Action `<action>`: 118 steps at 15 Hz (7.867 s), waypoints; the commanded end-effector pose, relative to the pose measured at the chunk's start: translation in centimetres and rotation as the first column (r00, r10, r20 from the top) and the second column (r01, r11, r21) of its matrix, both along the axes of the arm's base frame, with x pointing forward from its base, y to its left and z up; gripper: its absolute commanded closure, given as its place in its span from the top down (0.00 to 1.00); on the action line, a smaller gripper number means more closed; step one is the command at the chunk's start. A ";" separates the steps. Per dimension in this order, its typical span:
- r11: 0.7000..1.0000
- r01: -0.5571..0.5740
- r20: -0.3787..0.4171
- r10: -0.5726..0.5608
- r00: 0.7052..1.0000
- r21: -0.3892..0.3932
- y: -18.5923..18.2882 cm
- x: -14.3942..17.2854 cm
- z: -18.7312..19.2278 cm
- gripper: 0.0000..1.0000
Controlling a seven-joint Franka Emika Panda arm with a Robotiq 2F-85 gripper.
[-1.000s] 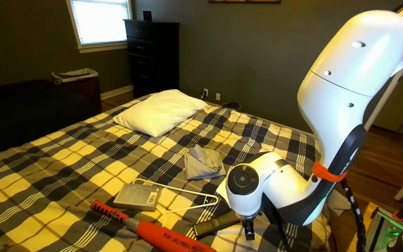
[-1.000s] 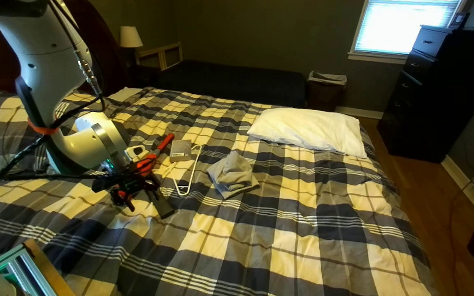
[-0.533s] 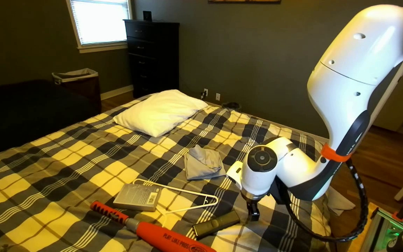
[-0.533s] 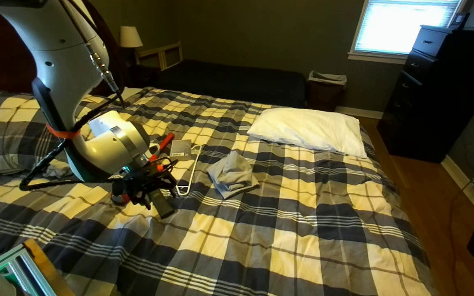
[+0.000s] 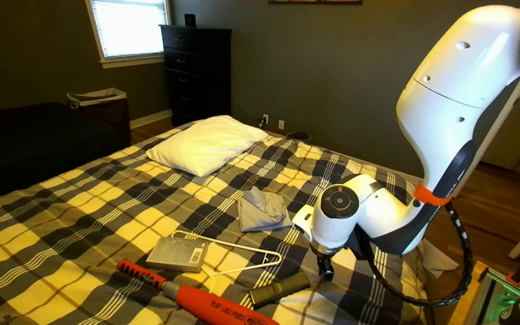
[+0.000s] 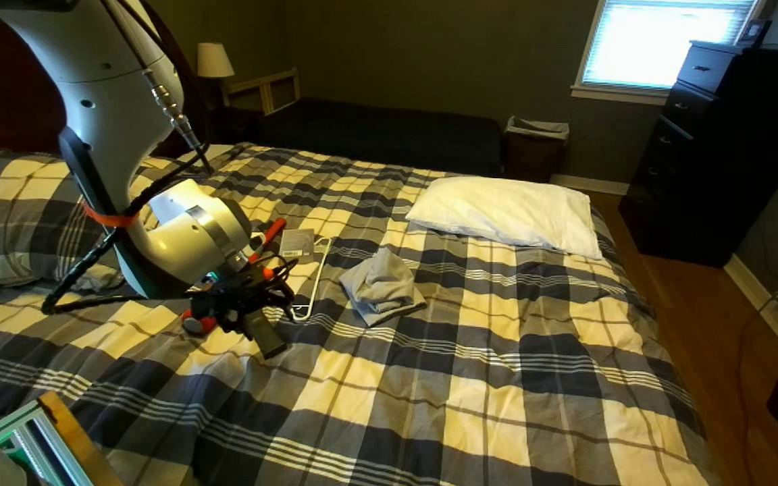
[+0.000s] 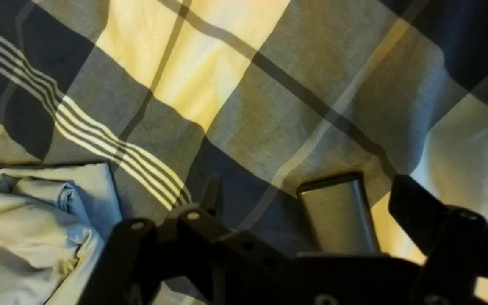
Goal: Move the remote control to the right.
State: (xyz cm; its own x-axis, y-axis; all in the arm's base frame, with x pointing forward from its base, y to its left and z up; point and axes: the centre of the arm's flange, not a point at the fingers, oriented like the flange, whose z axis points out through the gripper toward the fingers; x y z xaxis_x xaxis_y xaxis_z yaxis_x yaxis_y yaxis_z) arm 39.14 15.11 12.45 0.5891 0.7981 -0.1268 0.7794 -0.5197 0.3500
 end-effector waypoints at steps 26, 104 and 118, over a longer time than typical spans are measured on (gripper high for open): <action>0.962 -0.158 -0.025 0.168 0.985 0.222 7.9 2.4 -5.6 1.00; 0.638 0.056 0.290 -0.425 0.858 0.768 -25.6 9.9 17.1 0.28; 0.580 0.033 0.102 -0.199 0.975 0.814 -25.7 18.7 17.4 0.28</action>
